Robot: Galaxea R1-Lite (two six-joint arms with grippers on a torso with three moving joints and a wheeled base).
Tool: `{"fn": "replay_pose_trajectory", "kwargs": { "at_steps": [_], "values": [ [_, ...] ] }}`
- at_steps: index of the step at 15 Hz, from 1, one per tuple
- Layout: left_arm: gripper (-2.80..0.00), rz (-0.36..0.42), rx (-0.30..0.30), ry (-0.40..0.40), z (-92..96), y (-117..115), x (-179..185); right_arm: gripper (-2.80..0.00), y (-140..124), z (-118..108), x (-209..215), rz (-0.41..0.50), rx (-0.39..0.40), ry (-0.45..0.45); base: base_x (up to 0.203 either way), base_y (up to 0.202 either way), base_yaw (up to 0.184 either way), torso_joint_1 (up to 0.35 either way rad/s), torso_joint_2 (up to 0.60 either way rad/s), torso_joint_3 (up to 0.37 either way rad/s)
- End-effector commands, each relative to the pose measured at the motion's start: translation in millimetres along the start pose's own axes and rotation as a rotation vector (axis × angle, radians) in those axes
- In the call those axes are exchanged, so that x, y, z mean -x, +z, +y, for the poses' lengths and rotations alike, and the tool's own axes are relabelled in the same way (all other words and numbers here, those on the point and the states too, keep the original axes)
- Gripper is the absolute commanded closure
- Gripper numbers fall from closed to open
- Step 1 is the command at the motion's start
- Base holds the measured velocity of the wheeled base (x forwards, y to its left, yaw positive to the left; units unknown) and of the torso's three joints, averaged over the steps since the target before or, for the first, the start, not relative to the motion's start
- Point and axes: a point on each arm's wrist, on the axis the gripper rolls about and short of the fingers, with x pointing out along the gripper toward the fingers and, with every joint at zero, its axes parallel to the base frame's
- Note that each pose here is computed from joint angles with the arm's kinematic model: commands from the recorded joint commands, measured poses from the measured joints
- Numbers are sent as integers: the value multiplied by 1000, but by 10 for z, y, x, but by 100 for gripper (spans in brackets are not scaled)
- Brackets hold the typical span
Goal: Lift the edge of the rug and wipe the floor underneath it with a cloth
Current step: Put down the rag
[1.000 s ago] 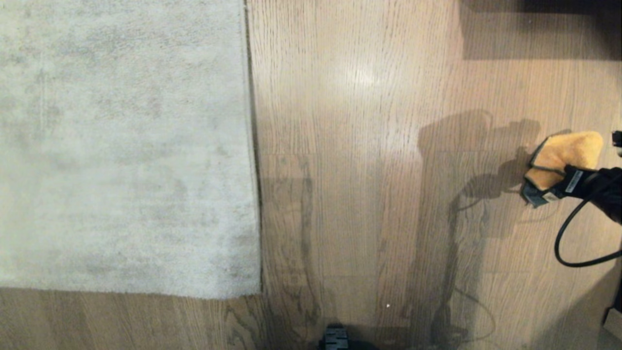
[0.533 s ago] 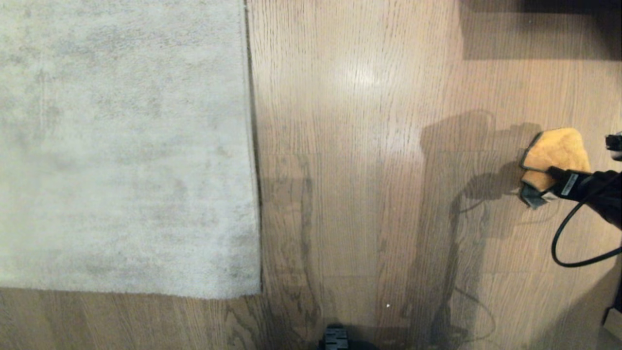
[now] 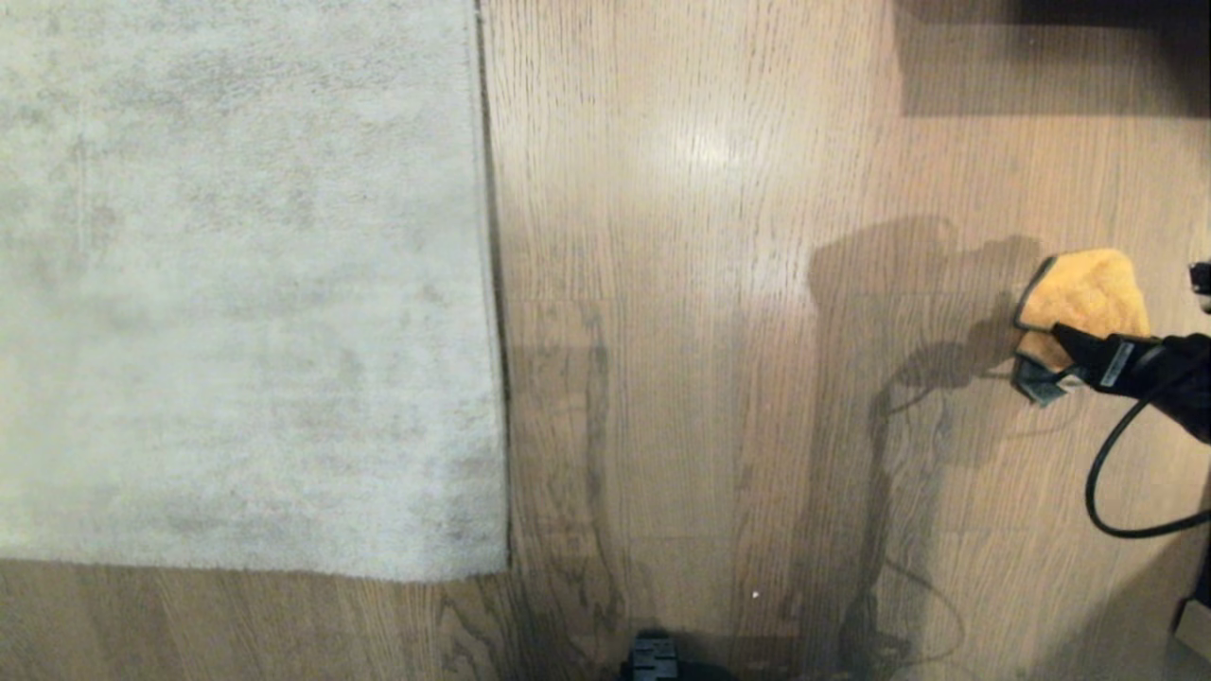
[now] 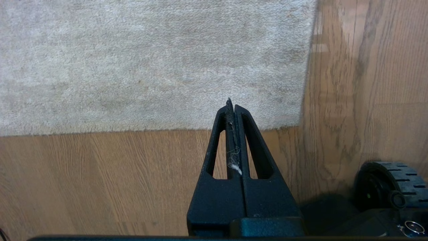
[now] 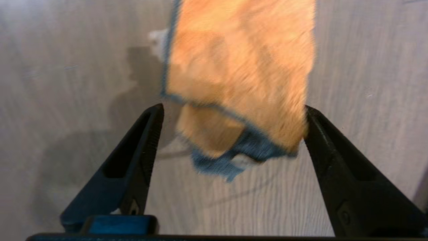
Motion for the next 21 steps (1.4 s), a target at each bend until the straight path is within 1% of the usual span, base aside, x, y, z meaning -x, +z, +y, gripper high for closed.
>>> {"fn": "replay_pose_trajectory", "kwargs": {
  "at_steps": [1, 3, 6, 9, 11, 15, 16, 21],
  "values": [
    [0, 1, 0, 0, 0, -3, -1, -280, 10, 30, 227, -10, 33, 35, 0, 0, 0, 0, 0, 0],
    [0, 0, 0, 0, 0, 0, 1, -280, 2, 58, 404, -14, 51, 89, 0, 0, 0, 0, 0, 0],
    [0, 1, 0, 0, 0, -4, -1, -280, 47, 110, 679, -47, 65, 170, 0, 0, 0, 0, 0, 0],
    [0, 0, 0, 0, 0, 0, 1, -280, -32, 175, 954, -24, 66, 246, 0, 0, 0, 0, 0, 0],
    [0, 1, 0, 0, 0, -4, -1, -280, -74, 214, 1102, -20, 67, 271, 0, 0, 0, 0, 0, 0],
    [0, 0, 0, 0, 0, 0, 0, -280, -55, 233, 1309, -21, 69, 279, 0, 0, 0, 0, 0, 0],
    [0, 0, 0, 0, 0, 0, 1, 0, -40, 234, 1329, -30, 73, 275, 0, 0, 0, 0, 0, 0],
    [0, 0, 0, 0, 0, 0, 1, 0, 25, 237, 1499, -100, 106, 261, 0, 0, 0, 0, 0, 0]
  ]
}}
